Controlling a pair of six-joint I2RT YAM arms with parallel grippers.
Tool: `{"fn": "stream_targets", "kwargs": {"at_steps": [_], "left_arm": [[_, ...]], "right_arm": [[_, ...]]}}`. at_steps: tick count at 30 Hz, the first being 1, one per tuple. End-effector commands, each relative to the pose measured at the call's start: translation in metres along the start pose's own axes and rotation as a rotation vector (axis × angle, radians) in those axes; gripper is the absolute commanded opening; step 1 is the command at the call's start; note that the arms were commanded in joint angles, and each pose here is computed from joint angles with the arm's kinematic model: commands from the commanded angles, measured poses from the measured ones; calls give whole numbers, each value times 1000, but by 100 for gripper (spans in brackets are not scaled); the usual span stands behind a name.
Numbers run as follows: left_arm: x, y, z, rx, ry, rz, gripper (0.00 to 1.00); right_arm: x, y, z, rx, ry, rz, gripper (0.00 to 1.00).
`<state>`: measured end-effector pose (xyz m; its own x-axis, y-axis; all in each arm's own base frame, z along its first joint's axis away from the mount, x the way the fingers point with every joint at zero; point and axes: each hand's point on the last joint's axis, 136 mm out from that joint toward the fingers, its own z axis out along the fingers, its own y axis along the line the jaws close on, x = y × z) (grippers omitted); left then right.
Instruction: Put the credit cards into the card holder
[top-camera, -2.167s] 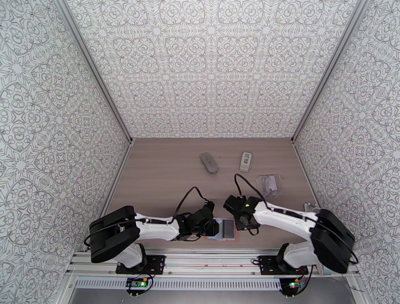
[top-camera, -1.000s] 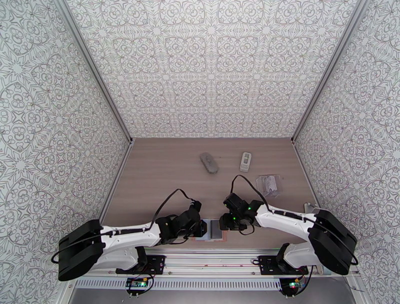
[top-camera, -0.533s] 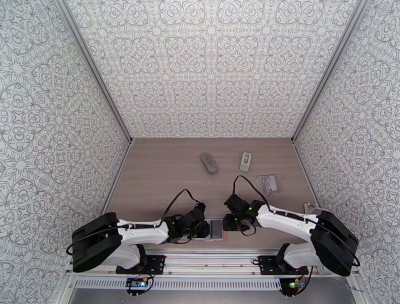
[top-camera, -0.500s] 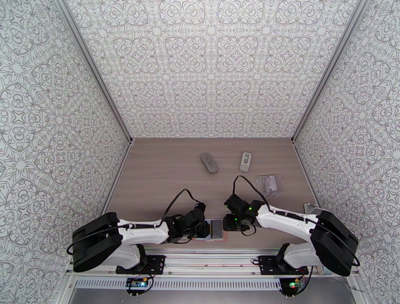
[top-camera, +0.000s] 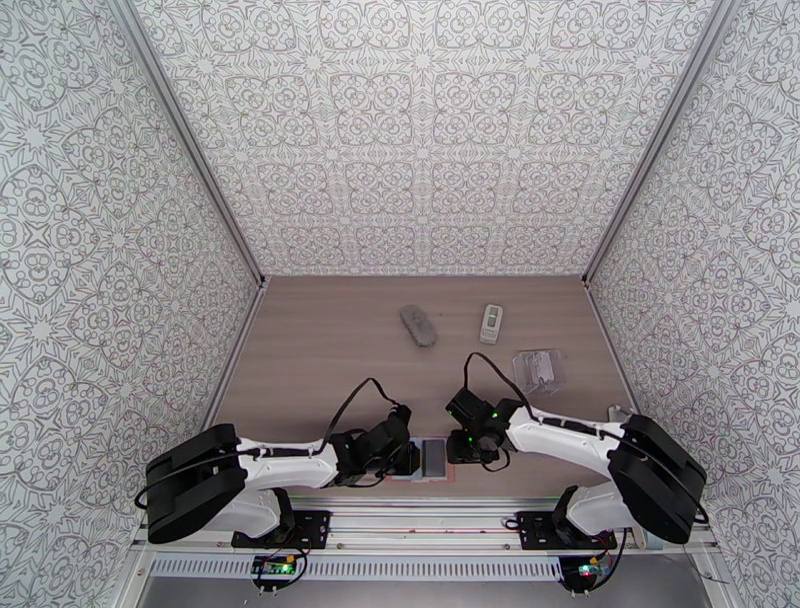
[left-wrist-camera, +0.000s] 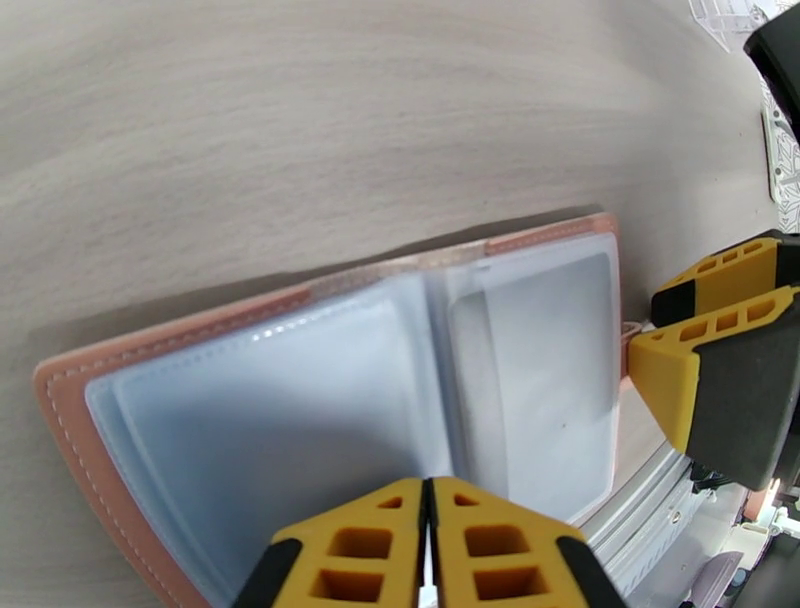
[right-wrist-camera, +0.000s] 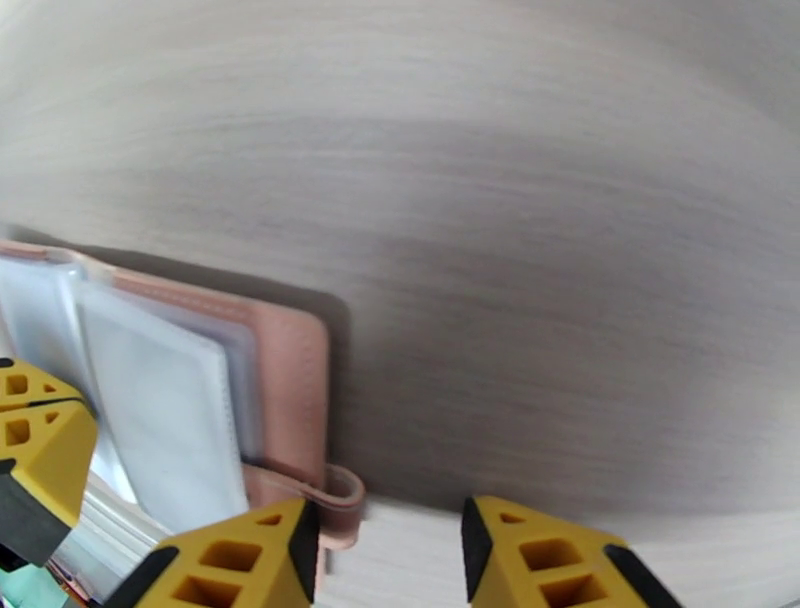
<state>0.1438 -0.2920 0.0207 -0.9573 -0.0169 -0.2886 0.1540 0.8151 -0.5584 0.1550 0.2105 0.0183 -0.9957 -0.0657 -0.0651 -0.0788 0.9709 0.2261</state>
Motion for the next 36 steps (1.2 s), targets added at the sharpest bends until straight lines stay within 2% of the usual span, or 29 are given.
{"fn": "stream_targets", "kwargs": {"at_steps": [1,8,14,18,22,25,31,36], "left_arm": [[7,21,3,-73,14,-22,13],[8,26,4,-84,12,-32,13],[9,25,5,-82,13,-30,13],[9,25,5,-82,14,-31,13],[9,25,6,-84,15,-31,12],[9,25,6,-84,16,-29,12],[9,25,5,-83,14,-29,12],[9,26,6,-87,16,-30,12]], "right_arm": [[2,-25,-2,136,19,-12,43],[1,-40,-7,229,11,-15,40],[1,-41,-4,227,6,-9,38],[-7,-27,-16,146,-52,-8,39],[-14,5,-27,-36,-96,-9,51],[-9,20,-18,-106,-45,-15,54],[0,8,5,-46,17,-7,54],[7,-1,14,-6,50,-9,47]]}}
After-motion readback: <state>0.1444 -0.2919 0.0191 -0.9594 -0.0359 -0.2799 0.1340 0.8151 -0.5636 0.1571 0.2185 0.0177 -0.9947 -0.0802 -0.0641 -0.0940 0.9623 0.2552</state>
